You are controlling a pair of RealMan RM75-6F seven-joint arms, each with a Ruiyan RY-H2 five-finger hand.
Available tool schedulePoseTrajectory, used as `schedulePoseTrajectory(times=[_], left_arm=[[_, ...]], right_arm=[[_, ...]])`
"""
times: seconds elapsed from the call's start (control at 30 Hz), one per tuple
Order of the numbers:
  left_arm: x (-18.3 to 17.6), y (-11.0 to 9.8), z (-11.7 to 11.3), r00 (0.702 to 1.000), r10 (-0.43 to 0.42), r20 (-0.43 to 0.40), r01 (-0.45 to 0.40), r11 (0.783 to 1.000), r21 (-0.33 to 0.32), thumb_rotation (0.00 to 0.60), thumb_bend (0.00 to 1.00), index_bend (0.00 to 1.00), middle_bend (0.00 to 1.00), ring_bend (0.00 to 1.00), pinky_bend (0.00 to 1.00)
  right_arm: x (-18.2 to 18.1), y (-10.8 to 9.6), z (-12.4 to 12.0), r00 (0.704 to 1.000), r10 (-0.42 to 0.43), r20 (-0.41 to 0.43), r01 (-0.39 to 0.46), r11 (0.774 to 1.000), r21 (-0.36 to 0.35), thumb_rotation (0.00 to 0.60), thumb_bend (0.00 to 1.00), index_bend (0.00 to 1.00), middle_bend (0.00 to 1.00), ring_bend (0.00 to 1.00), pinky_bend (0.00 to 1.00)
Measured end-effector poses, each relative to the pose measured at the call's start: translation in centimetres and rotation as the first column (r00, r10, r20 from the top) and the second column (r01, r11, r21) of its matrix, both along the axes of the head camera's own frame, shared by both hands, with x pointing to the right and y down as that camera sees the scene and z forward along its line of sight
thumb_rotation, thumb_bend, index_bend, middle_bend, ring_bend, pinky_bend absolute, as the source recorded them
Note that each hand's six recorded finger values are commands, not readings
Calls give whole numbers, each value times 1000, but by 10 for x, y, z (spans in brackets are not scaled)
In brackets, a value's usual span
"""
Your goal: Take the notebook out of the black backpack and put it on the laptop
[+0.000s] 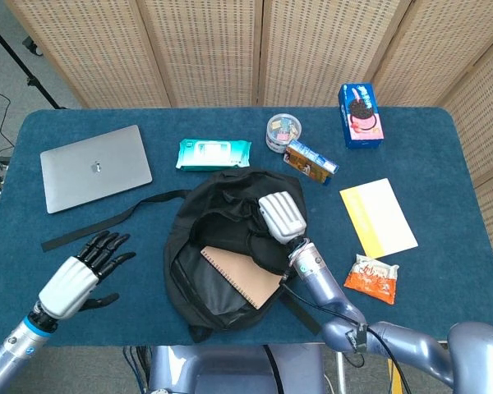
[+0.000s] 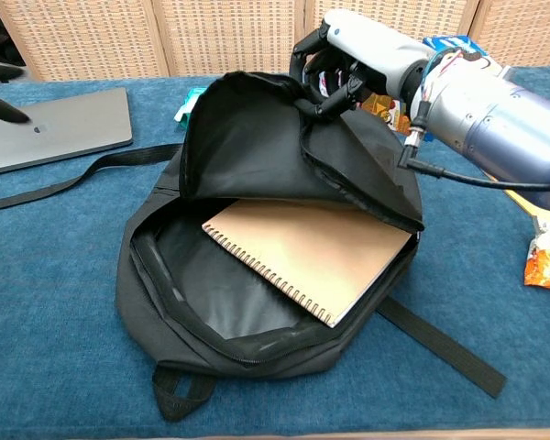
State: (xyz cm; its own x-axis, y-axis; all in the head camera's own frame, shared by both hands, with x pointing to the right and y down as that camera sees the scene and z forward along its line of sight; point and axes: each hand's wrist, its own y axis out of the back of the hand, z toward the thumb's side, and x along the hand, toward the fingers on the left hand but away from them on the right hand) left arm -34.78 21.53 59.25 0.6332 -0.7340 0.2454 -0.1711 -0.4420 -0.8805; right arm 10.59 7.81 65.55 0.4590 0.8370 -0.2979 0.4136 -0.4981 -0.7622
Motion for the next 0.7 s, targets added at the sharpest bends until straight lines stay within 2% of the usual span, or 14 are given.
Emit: schedulePoseTrajectory(times=[0.17,0.3,0.5,0.7], left_arm=[[26,1,14,994,40,-102,-49,995,-86,600,7,268,49,71,95],[60,-1,35,979,84,-188,-118,977,-175,600,15,272,51,71,95],[110,-3,65,963,153,-221,-204,952,-228,600,51,275,51,71,127],[144,0,84,955,182,-235,-242,936,-255,600,60,274,51,90,145]], right_arm=[[-2,2,0,1000,10,8,-10,999,-36,600,597,659,683,700,662],[-6,5,1,1000,7,16,-6,997,-72,600,620,659,683,700,662],[-7,7,4,1000,-1,-3,1,993,-118,600,629,659,683,700,661],[-8,7,6,1000,5,-27,-9,990,-140,600,636,659,683,700,662]])
